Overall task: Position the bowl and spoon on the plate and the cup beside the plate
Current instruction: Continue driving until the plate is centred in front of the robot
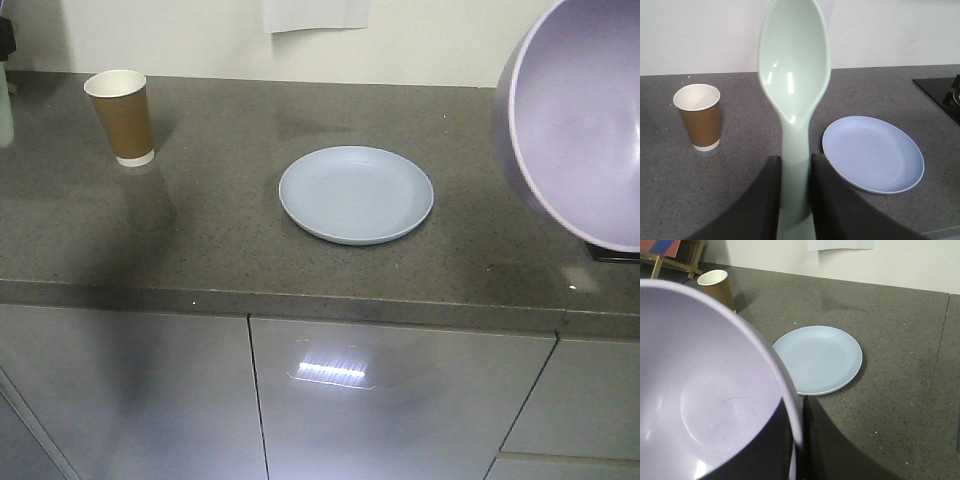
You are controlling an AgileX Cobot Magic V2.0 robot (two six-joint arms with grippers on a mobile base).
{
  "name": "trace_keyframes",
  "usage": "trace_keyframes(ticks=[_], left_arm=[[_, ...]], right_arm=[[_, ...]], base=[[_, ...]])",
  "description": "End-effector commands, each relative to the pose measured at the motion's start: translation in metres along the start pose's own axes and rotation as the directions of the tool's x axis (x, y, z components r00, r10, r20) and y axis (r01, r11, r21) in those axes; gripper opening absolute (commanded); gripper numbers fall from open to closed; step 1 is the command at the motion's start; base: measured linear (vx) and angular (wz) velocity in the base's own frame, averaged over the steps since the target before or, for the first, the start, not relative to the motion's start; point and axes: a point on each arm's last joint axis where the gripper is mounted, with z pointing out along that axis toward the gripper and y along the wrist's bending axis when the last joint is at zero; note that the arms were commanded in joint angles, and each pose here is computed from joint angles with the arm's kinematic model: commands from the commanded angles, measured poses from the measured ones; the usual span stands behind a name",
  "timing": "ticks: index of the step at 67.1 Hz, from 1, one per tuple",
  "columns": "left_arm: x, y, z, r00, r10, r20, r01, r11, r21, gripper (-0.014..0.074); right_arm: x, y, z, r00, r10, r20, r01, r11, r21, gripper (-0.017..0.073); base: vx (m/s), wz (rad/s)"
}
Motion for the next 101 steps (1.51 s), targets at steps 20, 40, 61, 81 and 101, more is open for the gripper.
trace_keyframes(ticks=[20,40,61,81,101], left_arm=[[-0.0144,-0.0046,-0.0105,0.994,-0.01,0.109,0.008,1.0,0.02,-0.0006],[-0.0144,-0.0046,-0.0105,0.994,-0.01,0.109,0.008,1.0,0.02,-0.0006],[-0.0144,-0.0046,-0.0105,0.994,-0.01,0.109,0.008,1.0,0.02,-0.0006],[-0.0144,-0.0046,-0.0105,0.994,-0.01,0.109,0.008,1.0,0.02,-0.0006],[-0.0144,-0.0046,-0.0105,0.994,-0.01,0.109,0.008,1.0,0.02,-0.0006]], right_arm=[[-0.0127,0.0042,-0.0078,0.996,-0.001,0.093,0.001,1.0,-0.001,-0.0006],[-0.0127,0.0042,-0.0078,0.996,-0.001,0.093,0.001,1.0,-0.001,-0.0006],[-0.0127,0.0042,-0.0078,0.996,-0.001,0.093,0.001,1.0,-0.001,-0.0006],[-0.0127,0.0042,-0.0078,0.996,-0.001,0.093,0.001,1.0,-0.001,-0.0006],[-0.0127,0.0042,-0.0078,0.996,-0.001,0.093,0.001,1.0,-0.001,-0.0006]], base=[[0.06,-0.03],[0.06,-0.03],[0.07,-0.02],[0.07,-0.03],[0.07,-0.02]])
